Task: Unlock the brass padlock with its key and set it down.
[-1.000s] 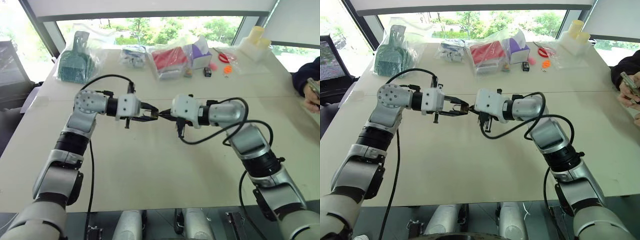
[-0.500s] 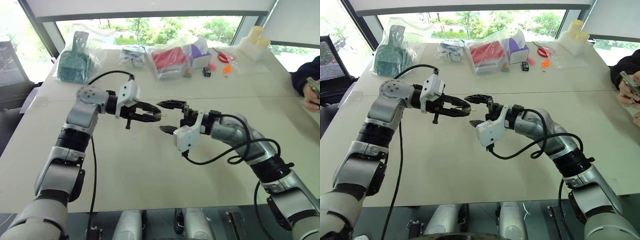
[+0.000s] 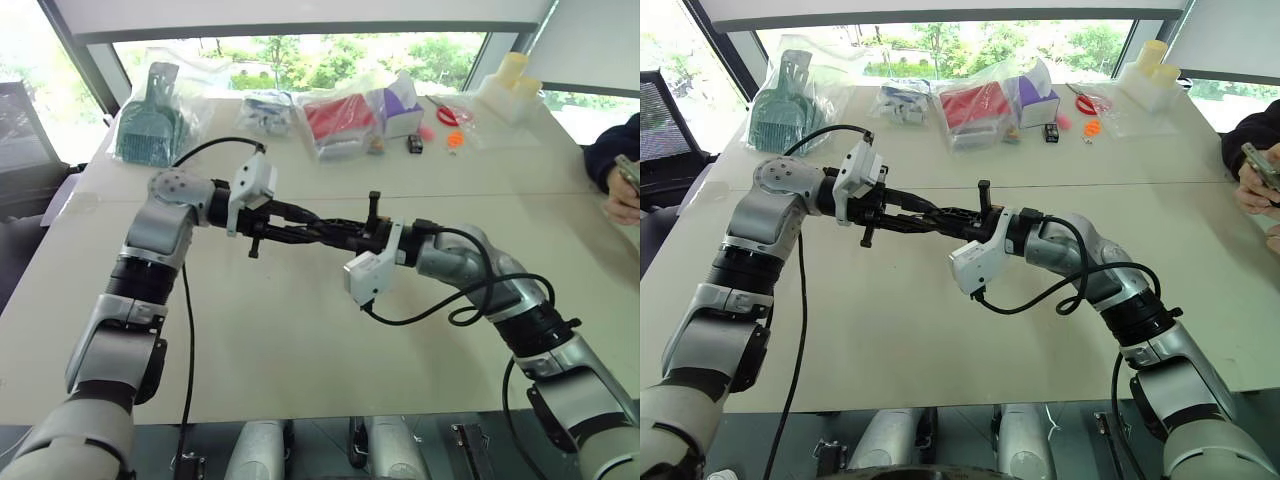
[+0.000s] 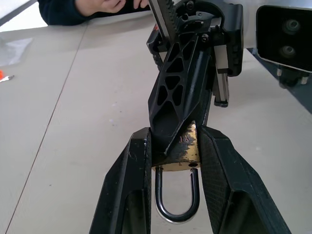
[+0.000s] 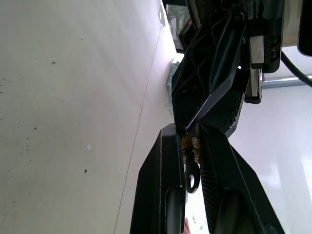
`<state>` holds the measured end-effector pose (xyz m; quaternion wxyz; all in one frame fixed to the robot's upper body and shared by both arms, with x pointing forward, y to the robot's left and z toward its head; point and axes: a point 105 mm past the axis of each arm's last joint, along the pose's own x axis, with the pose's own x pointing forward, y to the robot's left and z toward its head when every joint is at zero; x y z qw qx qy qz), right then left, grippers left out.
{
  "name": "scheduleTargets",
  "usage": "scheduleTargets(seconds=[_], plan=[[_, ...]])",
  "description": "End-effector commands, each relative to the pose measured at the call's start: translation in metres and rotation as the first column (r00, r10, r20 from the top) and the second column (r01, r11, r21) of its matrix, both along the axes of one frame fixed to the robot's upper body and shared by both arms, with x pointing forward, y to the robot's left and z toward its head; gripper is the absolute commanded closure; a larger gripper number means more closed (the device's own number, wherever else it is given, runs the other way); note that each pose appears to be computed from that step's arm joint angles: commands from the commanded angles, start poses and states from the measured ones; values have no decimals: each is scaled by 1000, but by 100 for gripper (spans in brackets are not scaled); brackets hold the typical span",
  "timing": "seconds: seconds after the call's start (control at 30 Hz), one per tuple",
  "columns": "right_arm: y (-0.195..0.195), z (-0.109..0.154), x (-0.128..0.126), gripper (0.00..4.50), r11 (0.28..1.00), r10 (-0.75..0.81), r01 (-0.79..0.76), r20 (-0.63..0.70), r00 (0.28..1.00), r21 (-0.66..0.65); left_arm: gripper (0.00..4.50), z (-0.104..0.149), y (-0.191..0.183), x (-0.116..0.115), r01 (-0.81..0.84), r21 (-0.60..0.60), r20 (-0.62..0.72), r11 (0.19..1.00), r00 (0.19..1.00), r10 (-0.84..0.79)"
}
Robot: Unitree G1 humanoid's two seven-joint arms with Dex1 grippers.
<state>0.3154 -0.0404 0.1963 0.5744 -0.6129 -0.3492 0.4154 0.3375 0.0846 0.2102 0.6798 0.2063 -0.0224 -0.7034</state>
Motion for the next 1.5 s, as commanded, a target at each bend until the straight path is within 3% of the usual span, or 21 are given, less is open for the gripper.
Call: scheduleTargets(seconds=[0.03,0.3,0.37,0.57,0.77,0.87,1.13,1.33,1.5], plan=[[2,17,-3,441,999,20,-22,59,998,38,372,12,0,-5,21,-9,48,1000,999,-21],[3,16,-2,441,999,18,-20,54,998,40,372,10,2,-1,-14,11,0,1000,1000,14],[3,16,-2,450,999,17,-19,51,999,40,268,10,3,0,-28,12,-20,1000,999,28],[3,15,-2,450,999,13,-15,43,999,42,18,17,6,3,-63,-24,-1,998,998,63],[2,11,0,450,999,5,-6,24,1000,41,3,37,16,3,-111,-106,21,988,993,114],[2,10,0,450,999,3,-4,20,1000,41,87,40,21,2,-143,-111,-9,984,990,142],[3,10,1,450,999,3,-3,18,1000,43,449,15,24,-9,-127,-21,-31,992,992,126],[2,10,1,450,999,-1,0,16,1000,36,449,1,27,-12,-133,17,-59,991,989,134],[3,12,0,450,999,2,-3,17,1000,39,449,-20,29,0,-191,71,-43,979,980,194]])
